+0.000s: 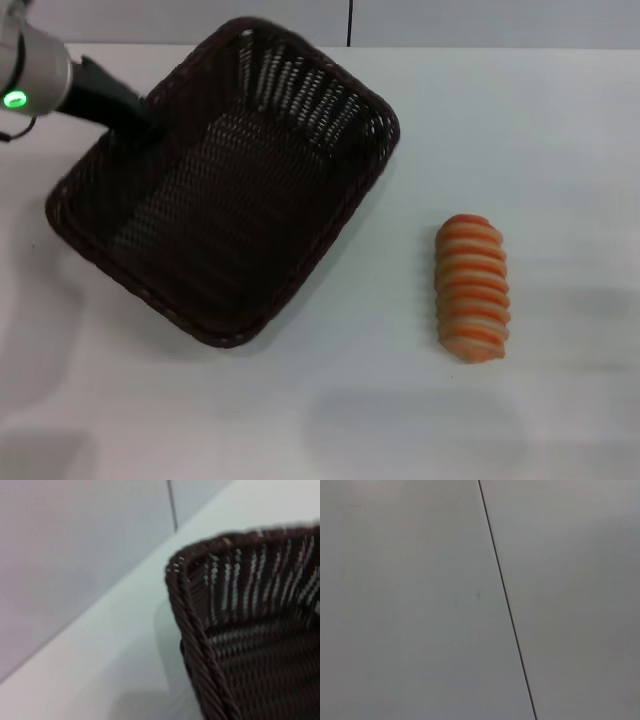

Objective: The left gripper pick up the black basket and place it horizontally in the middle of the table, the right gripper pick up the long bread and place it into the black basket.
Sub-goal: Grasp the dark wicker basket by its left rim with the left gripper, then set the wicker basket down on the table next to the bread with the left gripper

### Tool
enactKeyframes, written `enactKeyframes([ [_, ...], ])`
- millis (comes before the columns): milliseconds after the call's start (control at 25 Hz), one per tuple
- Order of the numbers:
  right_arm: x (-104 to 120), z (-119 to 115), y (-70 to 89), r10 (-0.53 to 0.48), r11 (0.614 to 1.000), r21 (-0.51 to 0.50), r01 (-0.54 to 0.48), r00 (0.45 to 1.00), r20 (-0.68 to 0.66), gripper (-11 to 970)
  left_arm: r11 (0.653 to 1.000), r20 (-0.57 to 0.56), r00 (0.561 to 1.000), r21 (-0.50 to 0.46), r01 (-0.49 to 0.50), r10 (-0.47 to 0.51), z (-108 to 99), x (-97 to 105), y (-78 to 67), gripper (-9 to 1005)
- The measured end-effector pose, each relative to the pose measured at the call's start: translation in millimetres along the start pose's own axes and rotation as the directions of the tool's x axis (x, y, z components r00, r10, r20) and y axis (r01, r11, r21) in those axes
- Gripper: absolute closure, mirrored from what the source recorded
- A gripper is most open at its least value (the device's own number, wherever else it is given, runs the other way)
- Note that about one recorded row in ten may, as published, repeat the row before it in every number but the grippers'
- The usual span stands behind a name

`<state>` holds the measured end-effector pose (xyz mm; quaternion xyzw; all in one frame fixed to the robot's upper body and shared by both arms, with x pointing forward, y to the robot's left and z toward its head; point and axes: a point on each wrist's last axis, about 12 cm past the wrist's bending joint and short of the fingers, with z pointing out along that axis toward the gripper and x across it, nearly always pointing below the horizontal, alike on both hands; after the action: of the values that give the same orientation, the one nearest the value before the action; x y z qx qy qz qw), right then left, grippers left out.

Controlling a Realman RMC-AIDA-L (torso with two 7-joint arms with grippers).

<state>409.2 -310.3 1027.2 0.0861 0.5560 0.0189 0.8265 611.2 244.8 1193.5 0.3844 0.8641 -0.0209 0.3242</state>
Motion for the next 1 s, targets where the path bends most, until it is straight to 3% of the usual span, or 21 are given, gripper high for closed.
enactKeyframes([
  [160,-1,-1,0.9,0.006,1.000,0.003,-0.006,1.000,0.009,143,1.000,0.037,0.999,0.022,-0.010,0.009,-5,-7,5.6,701],
  [360,-3,-2,1.5,0.009,1.000,0.004,-0.009,1.000,0.022,143,0.995,0.046,0.997,0.075,-0.067,0.064,-9,-20,10.2,797],
  [720,-3,-3,2.2,0.014,1.000,0.006,-0.014,1.000,0.025,144,0.988,0.060,0.992,0.102,-0.114,0.109,-13,-31,9.0,806],
  [1000,-3,-2,2.5,0.015,1.000,0.006,-0.015,1.000,0.026,144,0.960,0.127,0.977,0.199,-0.196,0.173,-24,-39,4.5,804],
])
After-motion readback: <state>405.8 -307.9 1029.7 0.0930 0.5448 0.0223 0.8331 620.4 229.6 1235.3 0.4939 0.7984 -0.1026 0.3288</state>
